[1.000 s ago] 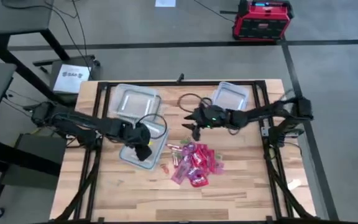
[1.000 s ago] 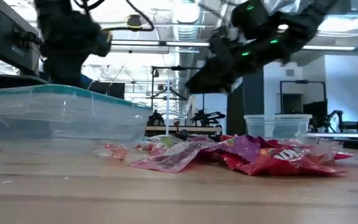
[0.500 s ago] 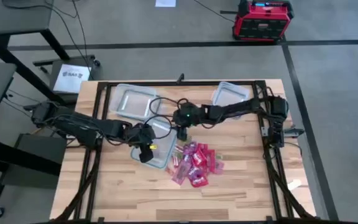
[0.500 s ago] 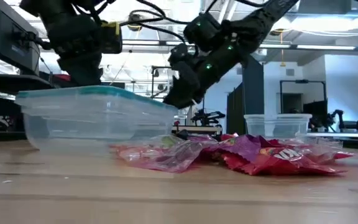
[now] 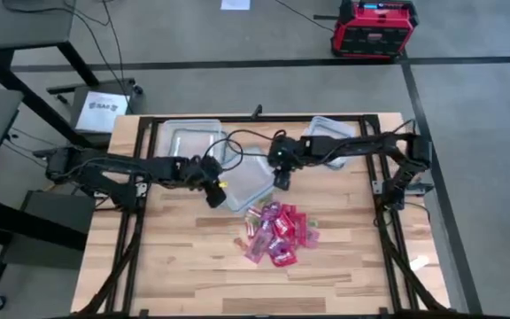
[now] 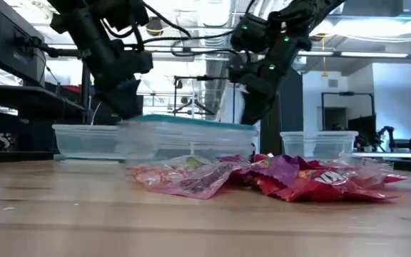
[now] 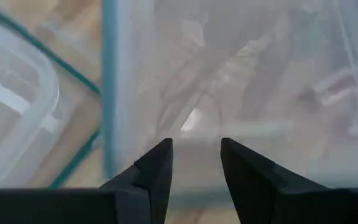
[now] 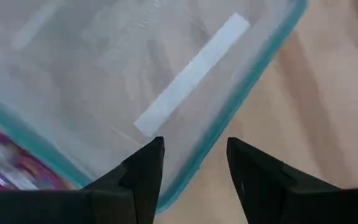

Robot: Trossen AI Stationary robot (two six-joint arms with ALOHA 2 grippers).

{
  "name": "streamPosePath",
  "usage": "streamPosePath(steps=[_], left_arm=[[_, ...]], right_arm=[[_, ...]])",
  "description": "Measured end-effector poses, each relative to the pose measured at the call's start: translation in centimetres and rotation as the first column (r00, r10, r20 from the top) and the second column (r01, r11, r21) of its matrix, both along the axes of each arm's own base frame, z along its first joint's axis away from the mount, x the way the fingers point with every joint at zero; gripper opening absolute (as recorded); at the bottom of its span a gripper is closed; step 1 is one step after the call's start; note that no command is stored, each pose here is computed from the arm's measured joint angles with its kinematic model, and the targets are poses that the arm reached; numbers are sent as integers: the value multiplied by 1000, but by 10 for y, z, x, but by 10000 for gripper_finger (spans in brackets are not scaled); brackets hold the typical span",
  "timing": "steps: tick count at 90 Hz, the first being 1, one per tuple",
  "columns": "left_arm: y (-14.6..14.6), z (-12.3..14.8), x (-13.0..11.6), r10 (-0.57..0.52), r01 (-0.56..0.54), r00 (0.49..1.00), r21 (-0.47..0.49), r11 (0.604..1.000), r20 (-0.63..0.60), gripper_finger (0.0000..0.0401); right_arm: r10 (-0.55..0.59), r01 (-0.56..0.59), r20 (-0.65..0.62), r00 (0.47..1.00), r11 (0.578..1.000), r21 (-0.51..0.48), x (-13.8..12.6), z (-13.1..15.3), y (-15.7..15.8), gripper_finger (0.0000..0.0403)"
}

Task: Sort candy
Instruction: Open the bottom left transparent bin

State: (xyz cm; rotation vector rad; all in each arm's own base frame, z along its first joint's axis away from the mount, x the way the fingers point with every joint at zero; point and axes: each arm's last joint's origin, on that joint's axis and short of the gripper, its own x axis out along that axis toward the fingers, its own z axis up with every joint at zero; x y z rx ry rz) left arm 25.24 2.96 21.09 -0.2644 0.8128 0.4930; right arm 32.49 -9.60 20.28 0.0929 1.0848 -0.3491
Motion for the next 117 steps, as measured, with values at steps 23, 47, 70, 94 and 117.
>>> streamPosePath(steps=[23,47,70,94,117], left_arm=[[1,14,9,-42,39,996,42,998,74,123],[4,28,20,-79,57,968,97,994,237,123],[19,40,25,-140,97,927,139,986,347,123],[31,39,33,-196,167,899,105,980,393,123],[41,30,81,-289,250,905,159,955,313,123]], right_arm=[[-79,79,13,997,997,7,-26,23,-3,166],[-53,56,153,987,998,-13,-51,61,11,166],[-64,41,323,944,996,78,-96,20,46,166],[55,-128,466,883,984,127,-118,-32,88,166],[12,-49,478,878,997,66,-126,-52,85,166]])
